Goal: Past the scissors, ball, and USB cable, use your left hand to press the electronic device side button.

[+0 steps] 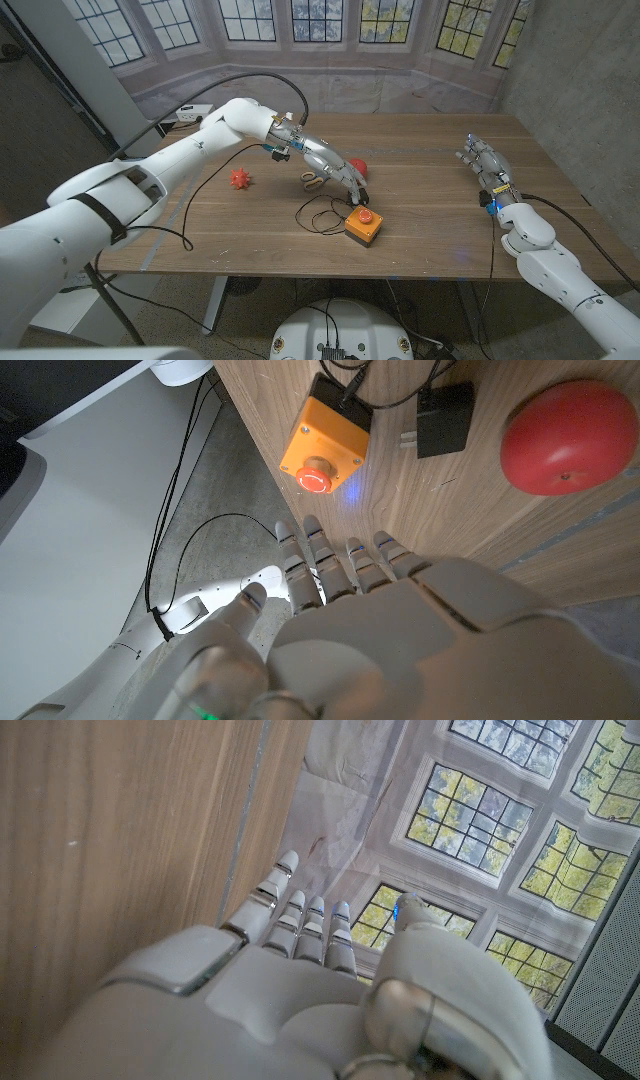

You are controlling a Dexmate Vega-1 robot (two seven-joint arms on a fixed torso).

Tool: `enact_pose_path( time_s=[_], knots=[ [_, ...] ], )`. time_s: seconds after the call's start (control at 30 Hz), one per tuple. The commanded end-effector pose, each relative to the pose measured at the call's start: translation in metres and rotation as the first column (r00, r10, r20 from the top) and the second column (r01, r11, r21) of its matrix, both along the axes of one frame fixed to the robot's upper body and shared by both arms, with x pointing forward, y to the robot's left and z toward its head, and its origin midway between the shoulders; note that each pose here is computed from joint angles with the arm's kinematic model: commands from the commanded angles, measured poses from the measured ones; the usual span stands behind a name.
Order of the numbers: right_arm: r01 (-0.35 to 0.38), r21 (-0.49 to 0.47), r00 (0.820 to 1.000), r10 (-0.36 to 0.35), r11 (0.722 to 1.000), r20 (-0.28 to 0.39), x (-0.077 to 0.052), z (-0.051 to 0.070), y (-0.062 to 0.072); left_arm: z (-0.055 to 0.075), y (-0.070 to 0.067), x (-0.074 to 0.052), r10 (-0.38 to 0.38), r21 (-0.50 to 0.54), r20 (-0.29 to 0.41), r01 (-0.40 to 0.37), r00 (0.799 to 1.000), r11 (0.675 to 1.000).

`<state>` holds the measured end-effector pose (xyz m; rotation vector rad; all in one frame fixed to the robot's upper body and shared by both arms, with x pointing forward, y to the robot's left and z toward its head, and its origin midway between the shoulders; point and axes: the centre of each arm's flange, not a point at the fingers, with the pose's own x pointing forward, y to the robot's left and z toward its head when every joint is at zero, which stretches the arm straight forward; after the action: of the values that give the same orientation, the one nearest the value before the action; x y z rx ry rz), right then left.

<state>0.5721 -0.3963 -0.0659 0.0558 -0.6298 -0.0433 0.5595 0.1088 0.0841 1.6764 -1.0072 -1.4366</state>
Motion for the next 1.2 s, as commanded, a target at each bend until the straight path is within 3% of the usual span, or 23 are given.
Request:
enact_pose_path(
  time_s=[0.03,0.57,1.2],
  knots=[
    [0.003,0.020,1.000,-0.003,1.000,-0.001,-0.002,-0.008,-0.007,-0.002,-0.013,-0.006,-0.037,0.045,0.063,0.035,0.997,0.998],
    [0.005,0.034,1.000,-0.005,0.999,-0.002,-0.008,-0.015,-0.015,-0.011,-0.023,-0.022,-0.110,0.072,0.257,0.095,0.960,0.993],
    [0.003,0.041,1.000,-0.003,0.999,-0.010,-0.007,-0.020,-0.020,-0.016,-0.032,-0.019,-0.105,0.086,0.276,0.084,0.955,0.993]
  ],
)
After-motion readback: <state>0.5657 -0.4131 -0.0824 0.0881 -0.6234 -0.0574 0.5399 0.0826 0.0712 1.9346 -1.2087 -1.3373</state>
